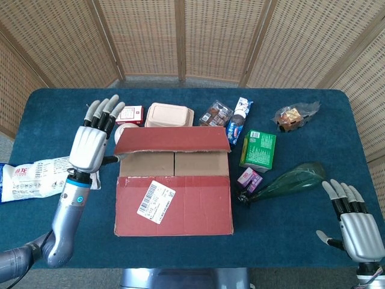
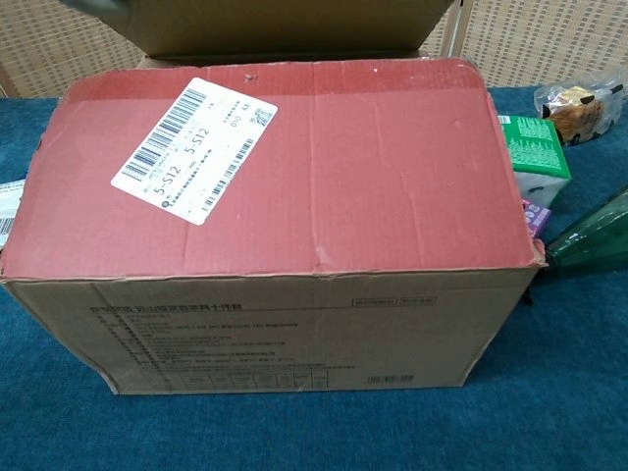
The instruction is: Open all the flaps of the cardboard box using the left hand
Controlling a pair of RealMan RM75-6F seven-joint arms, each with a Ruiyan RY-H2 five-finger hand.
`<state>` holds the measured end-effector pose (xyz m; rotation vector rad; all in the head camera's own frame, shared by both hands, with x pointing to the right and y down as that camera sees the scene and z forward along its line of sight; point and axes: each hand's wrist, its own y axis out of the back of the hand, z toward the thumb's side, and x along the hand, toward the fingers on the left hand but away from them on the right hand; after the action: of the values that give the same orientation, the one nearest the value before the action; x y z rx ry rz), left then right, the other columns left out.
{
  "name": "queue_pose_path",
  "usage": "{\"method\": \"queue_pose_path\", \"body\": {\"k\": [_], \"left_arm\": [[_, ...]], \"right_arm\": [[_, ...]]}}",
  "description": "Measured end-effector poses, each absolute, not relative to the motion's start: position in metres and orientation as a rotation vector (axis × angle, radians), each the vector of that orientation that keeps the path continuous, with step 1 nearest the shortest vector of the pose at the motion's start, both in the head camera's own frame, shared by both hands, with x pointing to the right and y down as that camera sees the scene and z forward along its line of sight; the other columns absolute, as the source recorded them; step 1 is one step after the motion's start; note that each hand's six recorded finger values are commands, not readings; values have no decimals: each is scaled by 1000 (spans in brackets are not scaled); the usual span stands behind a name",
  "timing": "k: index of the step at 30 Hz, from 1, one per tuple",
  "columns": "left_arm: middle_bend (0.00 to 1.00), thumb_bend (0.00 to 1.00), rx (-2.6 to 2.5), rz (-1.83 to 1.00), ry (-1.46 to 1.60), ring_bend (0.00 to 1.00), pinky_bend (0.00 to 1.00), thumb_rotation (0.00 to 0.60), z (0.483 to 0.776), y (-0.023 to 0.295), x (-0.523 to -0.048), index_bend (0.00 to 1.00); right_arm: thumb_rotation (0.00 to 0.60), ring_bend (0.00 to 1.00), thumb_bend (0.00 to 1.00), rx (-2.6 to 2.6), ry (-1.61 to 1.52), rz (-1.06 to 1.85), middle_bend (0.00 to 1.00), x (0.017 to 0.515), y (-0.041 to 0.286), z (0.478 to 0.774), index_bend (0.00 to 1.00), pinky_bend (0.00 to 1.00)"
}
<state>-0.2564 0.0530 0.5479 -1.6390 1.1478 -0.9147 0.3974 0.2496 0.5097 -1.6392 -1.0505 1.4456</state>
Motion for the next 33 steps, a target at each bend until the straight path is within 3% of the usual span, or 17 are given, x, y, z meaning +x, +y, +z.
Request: {"method": "queue_pose_path", "body": {"k": [11,25,33], "left_arm": [[0,15,-1548,-921,1113,0,0,600,539,-4,-232,0],[0,17,-1489,-983,1011,0,10,600,574,-63,-186,0],[0,19,-1397,-1025,987,0,14,600,574,-91,-171,0]], "right_arm": [[600,0,0,-1653,-1031,1482,0,398,249,520,0,0],[600,0,0,-1642,-1077,1512,0,410,239,524,0,0],[600,0,0,-1643,-1094,1506,0,411,235,523,0,0]]}}
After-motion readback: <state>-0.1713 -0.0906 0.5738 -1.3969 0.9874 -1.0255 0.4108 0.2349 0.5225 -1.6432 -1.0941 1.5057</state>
